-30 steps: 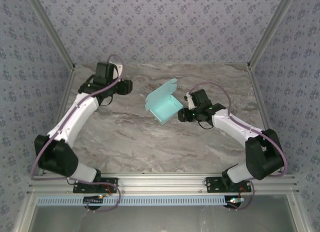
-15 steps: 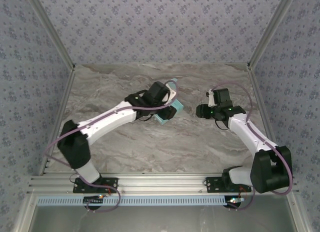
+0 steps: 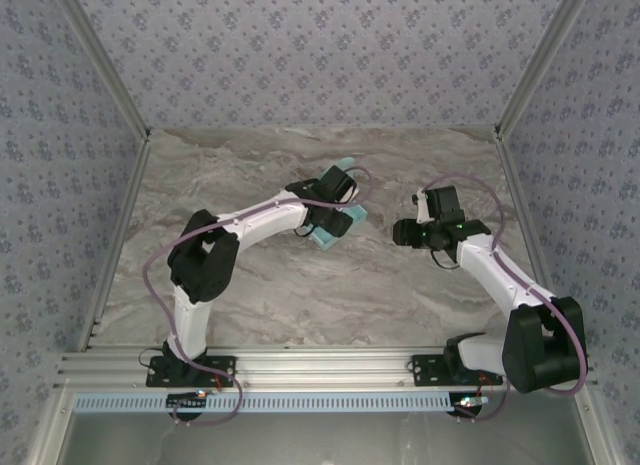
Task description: Fold the paper box
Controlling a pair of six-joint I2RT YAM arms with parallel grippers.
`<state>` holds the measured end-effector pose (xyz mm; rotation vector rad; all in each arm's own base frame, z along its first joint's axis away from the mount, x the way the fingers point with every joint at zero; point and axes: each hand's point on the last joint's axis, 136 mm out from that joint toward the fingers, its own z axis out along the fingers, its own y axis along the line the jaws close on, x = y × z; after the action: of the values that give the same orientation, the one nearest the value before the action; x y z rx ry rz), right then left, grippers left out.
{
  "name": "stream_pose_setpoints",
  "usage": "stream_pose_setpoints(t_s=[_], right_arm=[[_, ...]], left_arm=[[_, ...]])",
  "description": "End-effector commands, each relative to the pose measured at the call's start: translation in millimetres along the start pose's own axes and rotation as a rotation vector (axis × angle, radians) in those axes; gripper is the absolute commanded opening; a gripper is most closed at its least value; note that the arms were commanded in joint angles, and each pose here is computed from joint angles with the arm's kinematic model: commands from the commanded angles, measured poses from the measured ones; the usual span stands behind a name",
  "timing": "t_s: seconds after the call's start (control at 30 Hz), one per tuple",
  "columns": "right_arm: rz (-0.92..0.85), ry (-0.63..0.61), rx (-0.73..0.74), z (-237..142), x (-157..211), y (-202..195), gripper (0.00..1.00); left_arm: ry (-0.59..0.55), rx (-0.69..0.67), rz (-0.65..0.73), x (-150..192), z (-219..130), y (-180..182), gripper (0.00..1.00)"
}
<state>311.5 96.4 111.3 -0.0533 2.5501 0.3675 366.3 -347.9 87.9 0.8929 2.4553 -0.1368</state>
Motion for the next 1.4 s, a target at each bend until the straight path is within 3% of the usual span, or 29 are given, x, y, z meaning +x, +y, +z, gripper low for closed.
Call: stream_pose_setpoints(t_s=[0.0,0.33,0.73,1.03,1.23,1.37], right_arm=[[-0.002,0.000,-0.018,-1.8,3.1,2.5,0.55],[-0.004,0.000,-0.021,-2.2,3.7,3.4,0.56],[-0.005,-0.002,-0.024,-2.5,3.9,5.9,0.56],[0.025,-0.057,-0.087,15.0,-24.5,21.7,0.56],[-0.005,-0.069,-0.162,41.5,-54.2,47.5,0.57],[-0.036,-0.059,-0.187,67.2,-68.1,66.0,0.59]], left_arm=[[-0.021,-0.034,0.006,-13.9,2.6,4.6,0.58],[0.006,-0.054,0.005,-9.8,19.9,7.0,0.62],[-0.026,-0.021,-0.015,-16.8,6.6,1.7,0.65],[-0.183,0.155,-0.058,-37.5,-61.4,-26.6,0.66],[-0.287,0.260,-0.094,-26.5,-120.8,-31.9,0.66],[-0.338,0.253,-0.152,-9.8,-149.9,-13.0,0.67]])
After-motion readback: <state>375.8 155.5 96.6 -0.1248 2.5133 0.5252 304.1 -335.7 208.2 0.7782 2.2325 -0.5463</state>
